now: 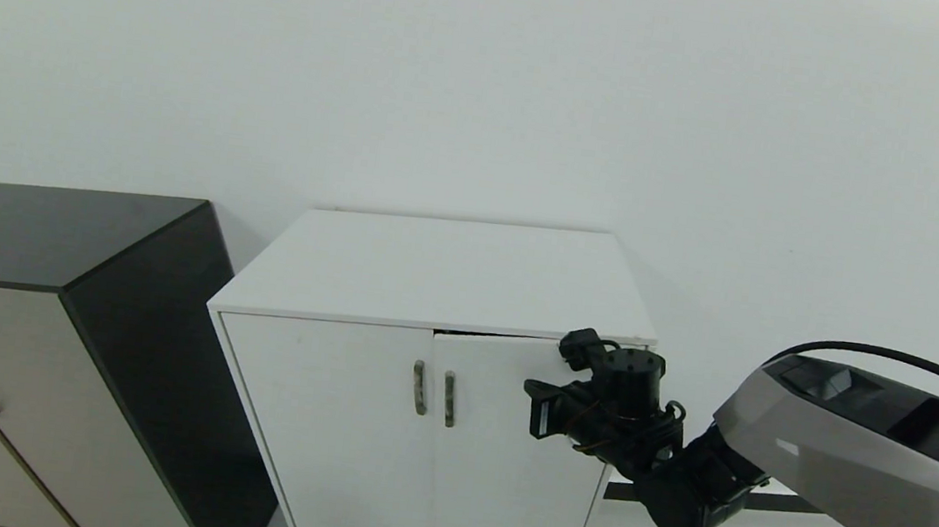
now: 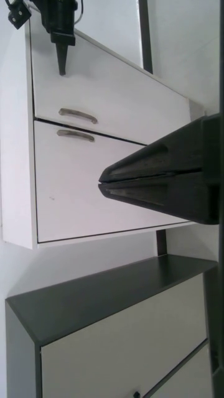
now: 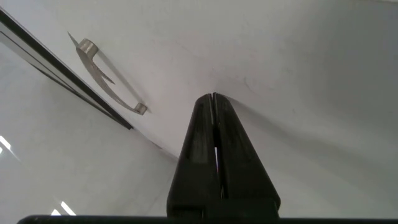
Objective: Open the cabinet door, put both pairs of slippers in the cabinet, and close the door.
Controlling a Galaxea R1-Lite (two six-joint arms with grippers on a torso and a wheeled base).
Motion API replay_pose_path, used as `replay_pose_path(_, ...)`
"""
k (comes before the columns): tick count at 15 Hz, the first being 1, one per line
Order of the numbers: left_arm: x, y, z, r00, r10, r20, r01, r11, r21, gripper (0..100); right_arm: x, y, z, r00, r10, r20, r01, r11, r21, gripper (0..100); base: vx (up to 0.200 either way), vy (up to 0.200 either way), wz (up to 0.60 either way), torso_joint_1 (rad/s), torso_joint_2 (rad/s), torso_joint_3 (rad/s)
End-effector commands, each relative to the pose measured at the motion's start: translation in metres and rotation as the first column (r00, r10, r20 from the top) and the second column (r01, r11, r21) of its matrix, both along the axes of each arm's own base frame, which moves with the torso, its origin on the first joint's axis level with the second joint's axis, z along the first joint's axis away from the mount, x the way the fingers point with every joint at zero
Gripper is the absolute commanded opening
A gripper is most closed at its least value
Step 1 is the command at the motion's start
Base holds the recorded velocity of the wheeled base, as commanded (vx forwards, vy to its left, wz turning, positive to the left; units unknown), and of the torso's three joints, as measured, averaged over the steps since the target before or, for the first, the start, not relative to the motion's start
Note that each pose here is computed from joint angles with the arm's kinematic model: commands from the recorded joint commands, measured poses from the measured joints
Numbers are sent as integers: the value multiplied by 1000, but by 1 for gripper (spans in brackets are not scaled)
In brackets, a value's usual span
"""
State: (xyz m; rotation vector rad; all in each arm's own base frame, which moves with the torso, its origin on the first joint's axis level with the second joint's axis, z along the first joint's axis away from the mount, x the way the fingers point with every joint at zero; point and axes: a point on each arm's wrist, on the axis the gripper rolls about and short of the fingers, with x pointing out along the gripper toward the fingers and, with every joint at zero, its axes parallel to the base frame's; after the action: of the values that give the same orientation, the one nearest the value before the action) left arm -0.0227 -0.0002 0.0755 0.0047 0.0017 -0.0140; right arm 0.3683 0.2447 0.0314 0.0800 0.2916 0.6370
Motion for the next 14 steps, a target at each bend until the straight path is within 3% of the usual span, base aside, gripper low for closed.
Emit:
replay_pose_path(1,0,0,0,1000,0,-1,0,1000,0,0,1,1,-1,1000,1,2,-1,1000,2,0,0,0,0,0,0,0)
replay_pose_path(14,0,0,0,1000,0,-1,0,1000,0,0,7,-2,-5,1000,-13,3,13,1000,1,0,0,0,0,0,0,0)
